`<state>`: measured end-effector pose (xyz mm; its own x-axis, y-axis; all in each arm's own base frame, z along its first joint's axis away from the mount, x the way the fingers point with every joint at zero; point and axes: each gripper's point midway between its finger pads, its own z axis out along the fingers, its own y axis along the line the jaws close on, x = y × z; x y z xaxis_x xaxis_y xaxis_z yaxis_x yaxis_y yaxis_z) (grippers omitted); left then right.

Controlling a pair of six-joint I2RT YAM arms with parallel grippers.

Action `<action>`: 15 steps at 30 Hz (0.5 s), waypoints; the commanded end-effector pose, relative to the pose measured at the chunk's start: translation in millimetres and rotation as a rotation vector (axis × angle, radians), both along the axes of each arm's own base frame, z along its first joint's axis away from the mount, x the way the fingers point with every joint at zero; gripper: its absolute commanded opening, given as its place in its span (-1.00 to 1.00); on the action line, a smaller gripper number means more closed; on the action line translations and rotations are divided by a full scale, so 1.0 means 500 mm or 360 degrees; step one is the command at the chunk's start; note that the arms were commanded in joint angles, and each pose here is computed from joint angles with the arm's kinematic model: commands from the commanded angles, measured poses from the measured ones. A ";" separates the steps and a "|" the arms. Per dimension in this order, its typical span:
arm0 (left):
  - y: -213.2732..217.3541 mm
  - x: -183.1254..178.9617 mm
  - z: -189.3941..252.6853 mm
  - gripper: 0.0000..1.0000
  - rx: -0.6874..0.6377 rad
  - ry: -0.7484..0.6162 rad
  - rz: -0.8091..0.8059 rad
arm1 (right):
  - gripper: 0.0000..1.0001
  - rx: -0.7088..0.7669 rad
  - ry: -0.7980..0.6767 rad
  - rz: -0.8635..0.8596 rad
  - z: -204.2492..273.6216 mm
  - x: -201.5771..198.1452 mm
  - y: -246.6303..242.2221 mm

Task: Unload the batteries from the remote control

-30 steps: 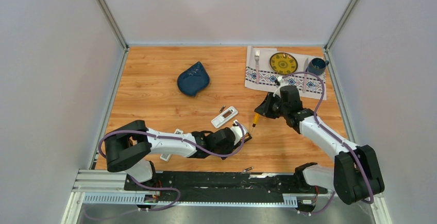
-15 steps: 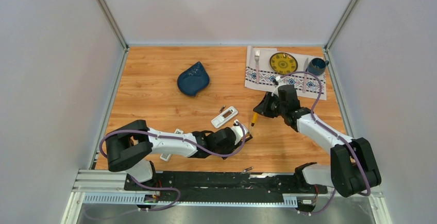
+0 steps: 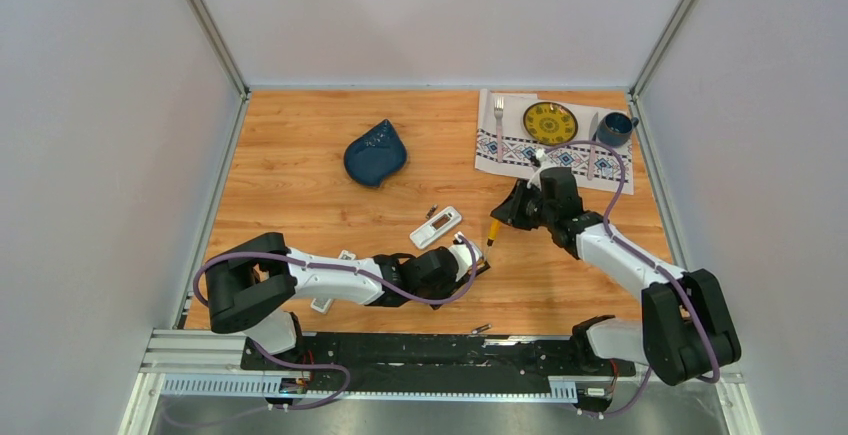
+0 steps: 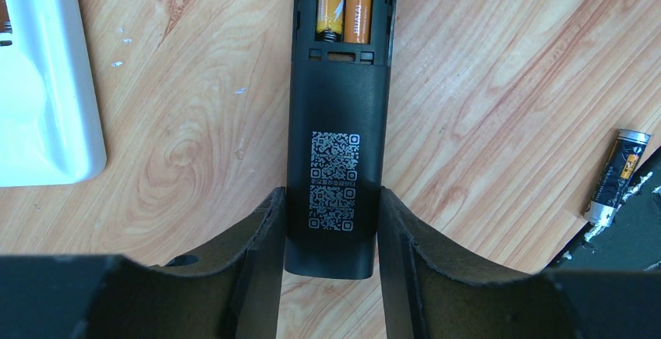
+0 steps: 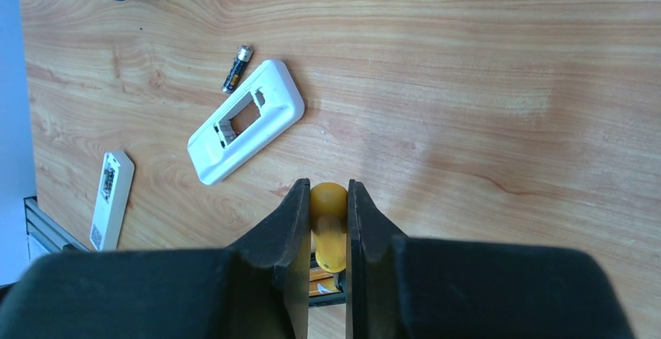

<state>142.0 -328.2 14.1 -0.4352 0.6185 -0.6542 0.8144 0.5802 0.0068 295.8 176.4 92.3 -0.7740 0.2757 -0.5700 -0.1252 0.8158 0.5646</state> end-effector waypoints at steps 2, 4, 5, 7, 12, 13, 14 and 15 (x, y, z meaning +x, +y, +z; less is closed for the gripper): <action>0.097 -0.067 -0.110 -0.32 0.0345 0.0247 -0.0048 | -1.00 0.0137 0.0026 0.0049 0.009 -0.026 0.025; 0.098 -0.068 -0.112 -0.32 0.0350 0.0249 -0.0051 | -1.00 0.0191 0.0044 0.0052 0.013 -0.031 0.033; 0.096 -0.067 -0.111 -0.32 0.0345 0.0248 -0.0051 | -1.00 0.0209 0.0054 0.0053 0.014 -0.034 0.035; 0.095 -0.067 -0.112 -0.33 0.0347 0.0249 -0.0054 | -1.00 0.0264 0.0050 0.0056 0.022 -0.036 0.043; 0.093 -0.067 -0.113 -0.41 0.0348 0.0249 -0.0060 | -1.00 0.0345 0.0048 0.0069 0.043 -0.045 0.052; 0.093 -0.068 -0.114 -0.42 0.0350 0.0252 -0.0063 | -1.00 0.0357 0.0055 0.0065 0.044 -0.047 0.053; 0.094 -0.068 -0.116 -0.43 0.0357 0.0254 -0.0061 | -1.00 0.0367 0.0060 0.0069 0.046 -0.049 0.055; 0.092 -0.067 -0.116 -0.44 0.0351 0.0255 -0.0062 | -1.00 0.0377 0.0051 0.0069 0.052 -0.051 0.055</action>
<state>141.7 -327.6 11.2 -0.4374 0.6256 -0.6460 0.8148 0.5797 0.0097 292.2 178.3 97.5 -0.7506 0.3353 -0.5694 -0.1235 0.7753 0.6193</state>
